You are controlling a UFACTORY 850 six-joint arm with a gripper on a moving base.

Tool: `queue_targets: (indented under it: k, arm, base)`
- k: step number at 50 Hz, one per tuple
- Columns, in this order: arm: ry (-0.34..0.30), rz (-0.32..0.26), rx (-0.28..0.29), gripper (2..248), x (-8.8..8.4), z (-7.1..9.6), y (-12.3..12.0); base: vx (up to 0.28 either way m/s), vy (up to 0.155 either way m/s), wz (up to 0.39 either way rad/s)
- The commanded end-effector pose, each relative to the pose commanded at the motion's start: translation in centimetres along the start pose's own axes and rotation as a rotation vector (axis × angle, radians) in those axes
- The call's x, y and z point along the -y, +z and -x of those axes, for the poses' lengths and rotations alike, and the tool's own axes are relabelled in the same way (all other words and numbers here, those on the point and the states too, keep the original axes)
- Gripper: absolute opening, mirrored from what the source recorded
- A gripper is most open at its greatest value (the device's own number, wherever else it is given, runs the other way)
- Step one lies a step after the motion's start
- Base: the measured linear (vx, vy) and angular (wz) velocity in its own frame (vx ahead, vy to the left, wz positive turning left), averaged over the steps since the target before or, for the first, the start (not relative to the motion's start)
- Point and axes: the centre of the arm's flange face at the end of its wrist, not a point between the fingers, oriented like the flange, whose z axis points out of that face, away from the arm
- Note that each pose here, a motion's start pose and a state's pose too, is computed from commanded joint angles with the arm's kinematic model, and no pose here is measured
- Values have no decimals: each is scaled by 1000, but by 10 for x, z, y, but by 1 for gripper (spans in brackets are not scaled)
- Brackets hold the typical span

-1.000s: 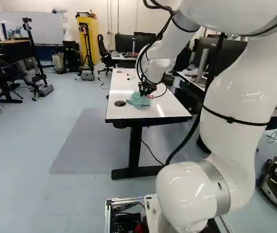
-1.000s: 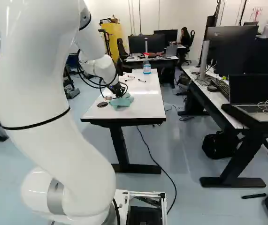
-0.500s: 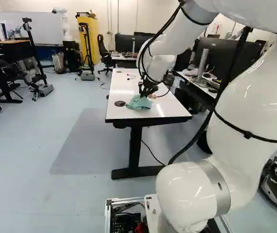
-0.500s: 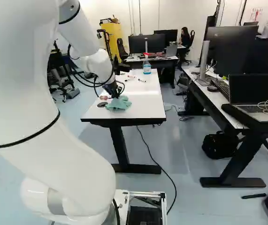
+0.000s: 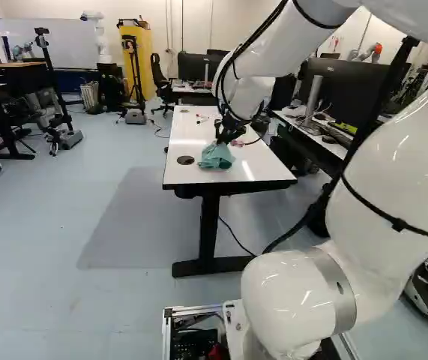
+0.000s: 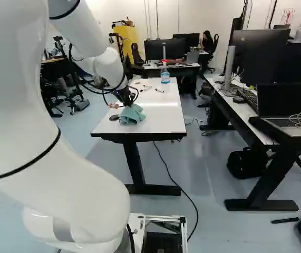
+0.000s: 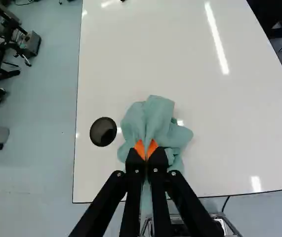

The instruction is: Clean the table with the green towel

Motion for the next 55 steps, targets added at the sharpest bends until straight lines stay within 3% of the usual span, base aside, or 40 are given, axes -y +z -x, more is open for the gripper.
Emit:
queue_targets:
  k: [21,55]
  arm:
    - [50,27,-67,24,-26,-16,-26]
    - [145,99,-91,24,-79,-33,-28]
  base:
    - [0,0,0]
    - [0,0,0]
